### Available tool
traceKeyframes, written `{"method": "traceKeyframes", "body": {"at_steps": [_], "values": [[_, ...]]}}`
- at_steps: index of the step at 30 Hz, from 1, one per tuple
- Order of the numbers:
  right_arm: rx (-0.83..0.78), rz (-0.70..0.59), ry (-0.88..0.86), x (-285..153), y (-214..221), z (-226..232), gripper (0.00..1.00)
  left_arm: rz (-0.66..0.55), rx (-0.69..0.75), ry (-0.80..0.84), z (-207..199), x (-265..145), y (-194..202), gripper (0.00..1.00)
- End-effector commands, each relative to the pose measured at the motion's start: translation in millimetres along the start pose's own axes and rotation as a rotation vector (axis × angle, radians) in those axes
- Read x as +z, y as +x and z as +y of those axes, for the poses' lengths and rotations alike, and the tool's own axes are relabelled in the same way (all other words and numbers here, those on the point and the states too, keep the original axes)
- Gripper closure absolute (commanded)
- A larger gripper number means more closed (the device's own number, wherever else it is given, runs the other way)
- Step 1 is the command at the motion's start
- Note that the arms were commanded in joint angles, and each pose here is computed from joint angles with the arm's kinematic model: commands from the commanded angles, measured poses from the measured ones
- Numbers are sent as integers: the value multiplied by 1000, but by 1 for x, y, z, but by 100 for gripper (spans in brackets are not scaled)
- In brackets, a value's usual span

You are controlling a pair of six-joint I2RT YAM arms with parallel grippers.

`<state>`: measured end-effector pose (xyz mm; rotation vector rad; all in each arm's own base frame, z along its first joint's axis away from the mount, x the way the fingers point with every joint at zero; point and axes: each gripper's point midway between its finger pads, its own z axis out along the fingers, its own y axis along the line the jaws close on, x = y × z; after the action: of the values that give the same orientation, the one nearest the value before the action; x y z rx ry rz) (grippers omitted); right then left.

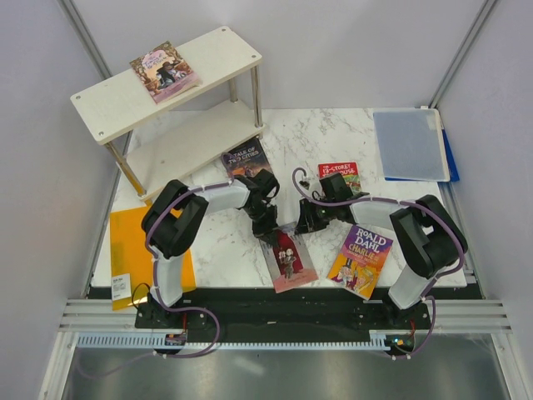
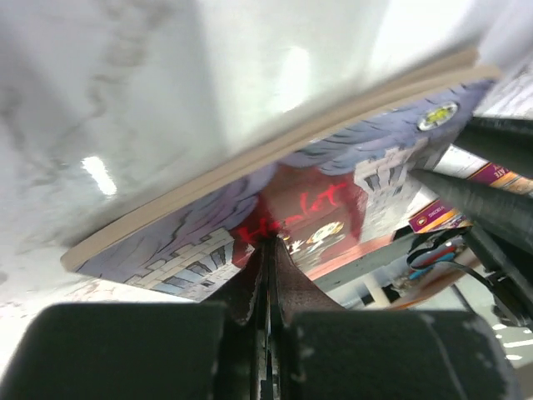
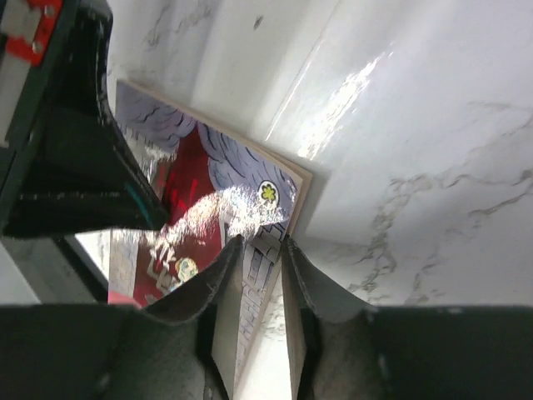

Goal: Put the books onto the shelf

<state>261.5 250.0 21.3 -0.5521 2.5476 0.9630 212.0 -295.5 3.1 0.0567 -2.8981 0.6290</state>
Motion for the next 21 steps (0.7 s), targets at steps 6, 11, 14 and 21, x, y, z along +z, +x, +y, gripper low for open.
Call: {"method": "traceKeyframes", "body": {"at_steps": [6, 11, 14, 21], "values": [[139, 235, -357, -14, 60, 76, 38, -246, -7, -514, 138, 44, -63, 98], [196, 126, -423, -14, 42, 89, 39, -232, -3, -511, 139, 47, -62, 98], [207, 65, -466, -16, 30, 97, 41, -229, 0, -511, 139, 48, -62, 98], [236, -4, -412, 3, 24, 89, 44, -236, 8, -496, 134, 49, -63, 98]]}}
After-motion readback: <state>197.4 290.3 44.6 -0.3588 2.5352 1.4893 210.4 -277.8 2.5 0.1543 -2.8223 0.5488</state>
